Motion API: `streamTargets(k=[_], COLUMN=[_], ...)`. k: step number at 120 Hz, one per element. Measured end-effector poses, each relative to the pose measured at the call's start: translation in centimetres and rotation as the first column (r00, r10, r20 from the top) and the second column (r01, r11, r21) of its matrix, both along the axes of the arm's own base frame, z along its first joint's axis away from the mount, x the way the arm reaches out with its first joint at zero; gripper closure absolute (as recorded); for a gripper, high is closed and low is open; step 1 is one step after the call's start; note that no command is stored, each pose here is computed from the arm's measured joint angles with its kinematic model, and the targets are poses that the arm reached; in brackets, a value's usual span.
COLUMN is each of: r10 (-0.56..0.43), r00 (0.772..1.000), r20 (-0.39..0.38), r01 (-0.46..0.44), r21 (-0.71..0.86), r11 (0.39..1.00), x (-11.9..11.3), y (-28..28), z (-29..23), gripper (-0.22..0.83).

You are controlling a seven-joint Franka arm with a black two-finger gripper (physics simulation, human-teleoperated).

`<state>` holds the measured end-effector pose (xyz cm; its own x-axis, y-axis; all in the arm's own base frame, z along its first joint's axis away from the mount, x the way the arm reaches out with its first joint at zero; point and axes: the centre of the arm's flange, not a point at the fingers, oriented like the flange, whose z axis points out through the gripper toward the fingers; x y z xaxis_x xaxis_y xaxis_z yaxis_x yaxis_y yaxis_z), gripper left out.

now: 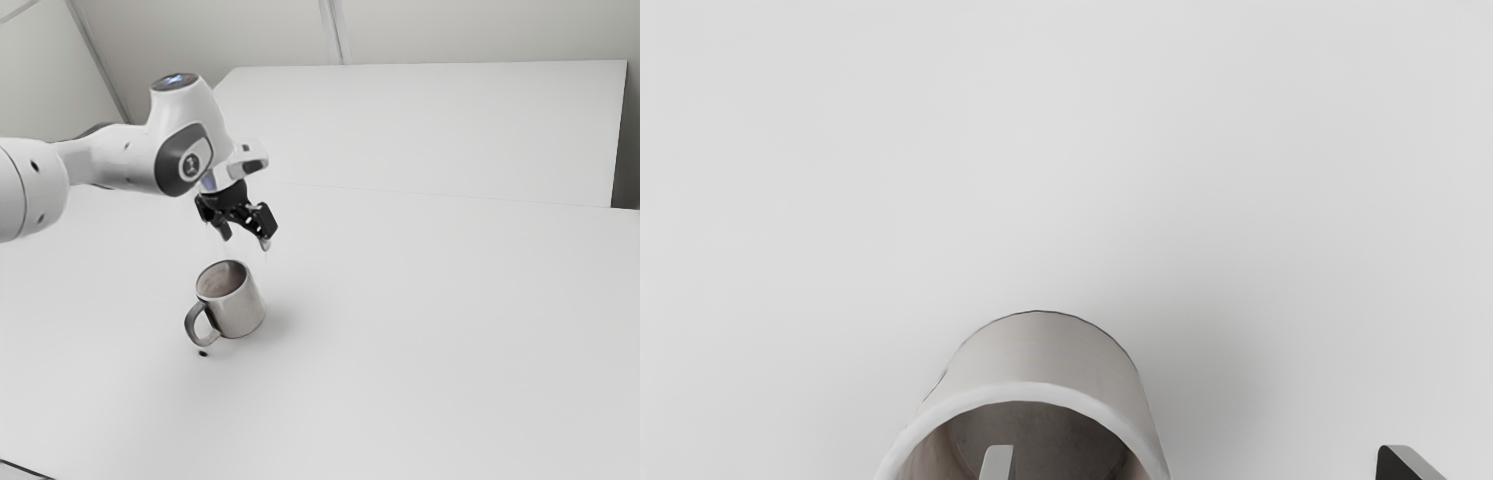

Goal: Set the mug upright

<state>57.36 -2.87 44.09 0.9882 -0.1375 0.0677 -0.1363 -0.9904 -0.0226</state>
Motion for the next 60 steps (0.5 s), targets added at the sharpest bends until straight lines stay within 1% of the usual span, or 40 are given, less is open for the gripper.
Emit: streamTargets(k=[8,32,45,60], r10=[-0.007,-0.013,-0.015,-0.02], r00=[1.0,1.0,1.0,1.0], r20=[0.016,0.008,-0.004,0.02], r01=[0.007,0.013,0.015,0.018], r21=[0.01,0.051,0.063,0.07], r11=[1.0,0.999,0.998,0.997], x=[0.7,1.4,0.9,0.1], y=[0.0,0.7,0.8,0.9], z=[2.5,8.1,10.6,15.6], gripper=[0.01,0.0,0.0,0.0])
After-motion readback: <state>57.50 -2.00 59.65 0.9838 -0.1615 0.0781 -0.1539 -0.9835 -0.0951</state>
